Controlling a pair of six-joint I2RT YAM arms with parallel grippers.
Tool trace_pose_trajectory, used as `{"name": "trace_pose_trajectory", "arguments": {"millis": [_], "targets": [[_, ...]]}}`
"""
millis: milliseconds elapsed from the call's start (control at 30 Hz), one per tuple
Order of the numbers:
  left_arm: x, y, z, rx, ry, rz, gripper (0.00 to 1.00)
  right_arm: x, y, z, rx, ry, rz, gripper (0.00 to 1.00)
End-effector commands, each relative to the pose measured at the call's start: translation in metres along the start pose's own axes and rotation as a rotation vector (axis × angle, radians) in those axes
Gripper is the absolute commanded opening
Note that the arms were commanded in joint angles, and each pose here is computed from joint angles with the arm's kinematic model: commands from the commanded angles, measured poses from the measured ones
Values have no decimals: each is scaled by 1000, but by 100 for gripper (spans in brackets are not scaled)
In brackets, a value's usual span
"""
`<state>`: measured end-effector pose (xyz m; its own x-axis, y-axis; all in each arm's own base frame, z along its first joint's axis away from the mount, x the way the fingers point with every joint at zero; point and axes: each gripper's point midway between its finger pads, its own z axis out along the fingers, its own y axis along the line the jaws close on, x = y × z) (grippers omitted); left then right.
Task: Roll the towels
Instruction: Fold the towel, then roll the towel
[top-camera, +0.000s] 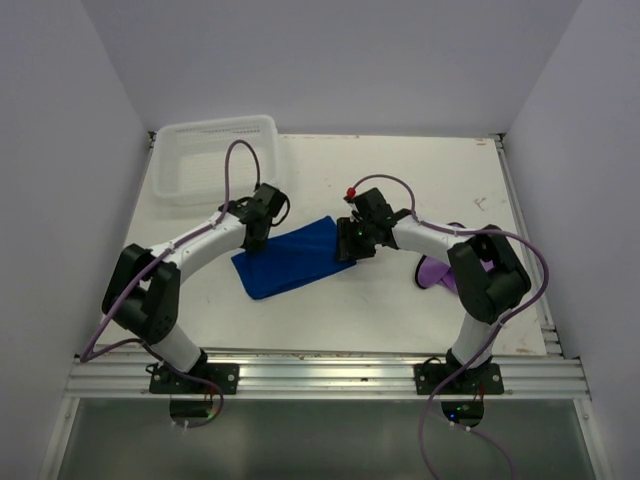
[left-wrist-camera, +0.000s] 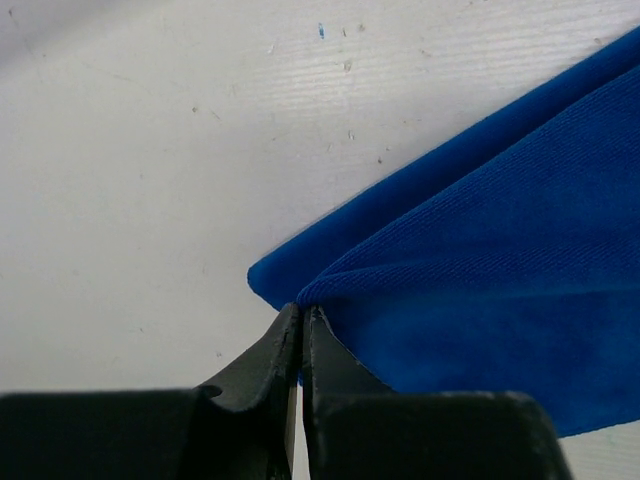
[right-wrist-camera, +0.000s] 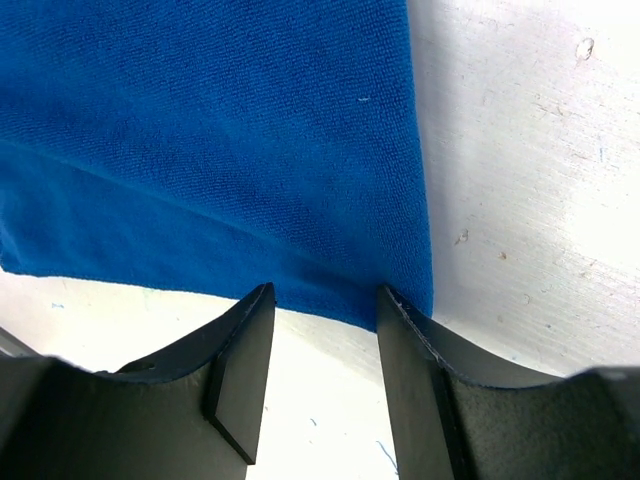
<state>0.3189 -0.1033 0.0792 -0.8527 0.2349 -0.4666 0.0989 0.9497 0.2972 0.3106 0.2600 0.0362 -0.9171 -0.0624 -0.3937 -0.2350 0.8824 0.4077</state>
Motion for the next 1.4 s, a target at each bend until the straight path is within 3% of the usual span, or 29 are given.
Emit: {"name": "trace_pose_trajectory", "arguments": {"millis": [0,200,333,600,733,800,1000,1300,1367], "targets": [[4,5,13,-34,10,-30,7,-23,16,-21,-47,-60,-3,49],[12,11,26,-76,42,-17,22,-25,18,-22,-65,-59,-3,52],[18,8,31,-65,60,-11,39,-25,22,-23,-88,-56,-6,52],[28,9,36,-64,83,-16,47,-27,27,-28,-111,-61,-1,52],[20,14,29,-51,67,-49,65,-29,30,-34,-121,-66,1,52],[18,20,26,-50,66,-69,68,-32,32,-37,-125,-75,-4,52],[5,31,11,-33,23,-132,64,-36,37,-43,-133,-85,-7,52],[-20,0,-46,274,-174,-361,62,-42,34,-44,-110,-96,-3,49],[-9,-21,-54,418,-188,-410,62,-44,29,-43,-90,-99,5,48]]}}
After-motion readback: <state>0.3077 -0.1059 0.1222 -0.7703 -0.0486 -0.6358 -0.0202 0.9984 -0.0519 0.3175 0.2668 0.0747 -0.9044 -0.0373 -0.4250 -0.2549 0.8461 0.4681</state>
